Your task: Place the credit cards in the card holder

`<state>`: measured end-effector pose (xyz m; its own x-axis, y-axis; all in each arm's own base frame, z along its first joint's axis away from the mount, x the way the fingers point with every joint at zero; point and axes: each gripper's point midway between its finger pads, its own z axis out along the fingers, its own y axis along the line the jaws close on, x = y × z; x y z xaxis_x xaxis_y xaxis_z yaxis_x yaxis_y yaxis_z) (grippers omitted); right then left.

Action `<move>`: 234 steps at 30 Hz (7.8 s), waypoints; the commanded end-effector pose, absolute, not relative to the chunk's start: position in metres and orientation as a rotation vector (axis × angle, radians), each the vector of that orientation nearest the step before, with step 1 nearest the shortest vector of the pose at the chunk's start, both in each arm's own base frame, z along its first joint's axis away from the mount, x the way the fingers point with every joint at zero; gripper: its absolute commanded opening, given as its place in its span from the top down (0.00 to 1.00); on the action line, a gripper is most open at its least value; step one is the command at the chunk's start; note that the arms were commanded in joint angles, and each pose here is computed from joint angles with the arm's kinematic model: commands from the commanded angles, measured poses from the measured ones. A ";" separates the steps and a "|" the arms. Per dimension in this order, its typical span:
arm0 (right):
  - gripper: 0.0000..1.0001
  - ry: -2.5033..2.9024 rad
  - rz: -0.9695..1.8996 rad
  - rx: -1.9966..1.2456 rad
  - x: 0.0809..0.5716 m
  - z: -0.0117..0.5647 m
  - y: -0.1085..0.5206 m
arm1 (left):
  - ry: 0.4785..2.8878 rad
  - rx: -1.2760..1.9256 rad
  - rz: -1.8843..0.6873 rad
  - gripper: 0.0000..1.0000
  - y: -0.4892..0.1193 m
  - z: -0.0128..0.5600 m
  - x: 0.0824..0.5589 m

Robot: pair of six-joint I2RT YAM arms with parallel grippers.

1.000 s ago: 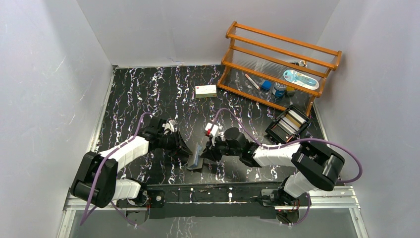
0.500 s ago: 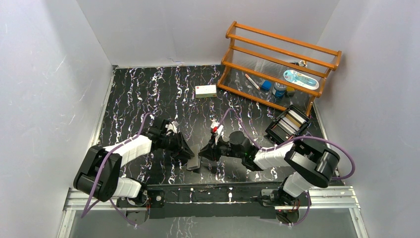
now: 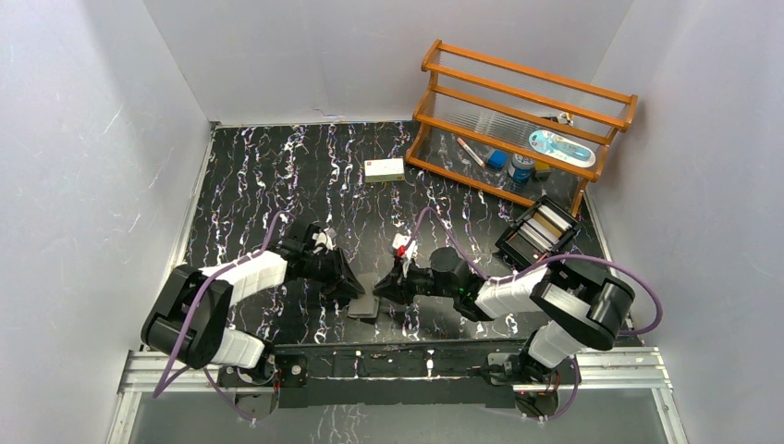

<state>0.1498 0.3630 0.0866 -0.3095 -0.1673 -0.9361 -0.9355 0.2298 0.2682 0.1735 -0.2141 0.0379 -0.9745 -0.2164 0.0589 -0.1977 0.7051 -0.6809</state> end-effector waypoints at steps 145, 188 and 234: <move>0.68 2.591 1.185 -0.044 0.142 0.061 0.324 | 3.047 -0.068 -0.608 0.65 -0.223 0.015 0.146; 0.78 2.649 0.830 -0.182 0.164 0.079 0.317 | 3.047 -0.217 -0.683 0.71 -0.235 -0.003 0.143; 0.80 2.732 0.797 -0.392 0.154 0.054 0.322 | 3.054 -0.214 -0.642 0.69 -0.236 -0.006 0.146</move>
